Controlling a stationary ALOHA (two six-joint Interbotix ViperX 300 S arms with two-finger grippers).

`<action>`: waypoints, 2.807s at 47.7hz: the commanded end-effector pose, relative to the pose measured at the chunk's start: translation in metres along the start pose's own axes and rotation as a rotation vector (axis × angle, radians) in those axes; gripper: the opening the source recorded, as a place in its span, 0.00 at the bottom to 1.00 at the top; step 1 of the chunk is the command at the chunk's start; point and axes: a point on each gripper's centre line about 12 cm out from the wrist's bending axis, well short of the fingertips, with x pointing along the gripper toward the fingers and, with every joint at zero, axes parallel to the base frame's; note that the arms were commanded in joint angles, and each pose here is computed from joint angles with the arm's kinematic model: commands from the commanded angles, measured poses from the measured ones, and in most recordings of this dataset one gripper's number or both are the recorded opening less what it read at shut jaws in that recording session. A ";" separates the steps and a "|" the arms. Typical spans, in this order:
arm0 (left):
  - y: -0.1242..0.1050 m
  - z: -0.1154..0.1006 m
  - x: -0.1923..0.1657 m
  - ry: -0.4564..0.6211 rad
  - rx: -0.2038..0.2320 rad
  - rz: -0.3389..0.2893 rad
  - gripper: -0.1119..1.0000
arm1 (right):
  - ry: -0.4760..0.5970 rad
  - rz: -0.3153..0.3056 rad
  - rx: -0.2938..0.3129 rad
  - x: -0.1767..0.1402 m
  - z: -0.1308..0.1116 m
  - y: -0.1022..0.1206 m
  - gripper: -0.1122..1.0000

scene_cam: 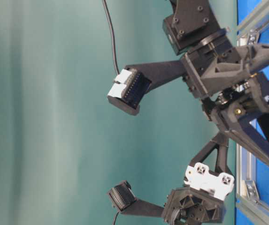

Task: Insert the wire through the string loop located on the left side.

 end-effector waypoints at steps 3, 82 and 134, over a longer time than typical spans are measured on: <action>-0.002 0.014 -0.001 -0.043 0.001 -0.007 0.10 | -0.043 0.002 0.001 0.000 0.016 0.000 0.10; 0.006 -0.001 -0.054 0.000 0.011 0.007 0.10 | -0.082 -0.003 -0.009 0.048 0.040 -0.002 0.10; -0.040 -0.023 -0.159 -0.012 0.049 -0.219 0.10 | -0.082 -0.003 -0.008 0.048 0.040 -0.002 0.10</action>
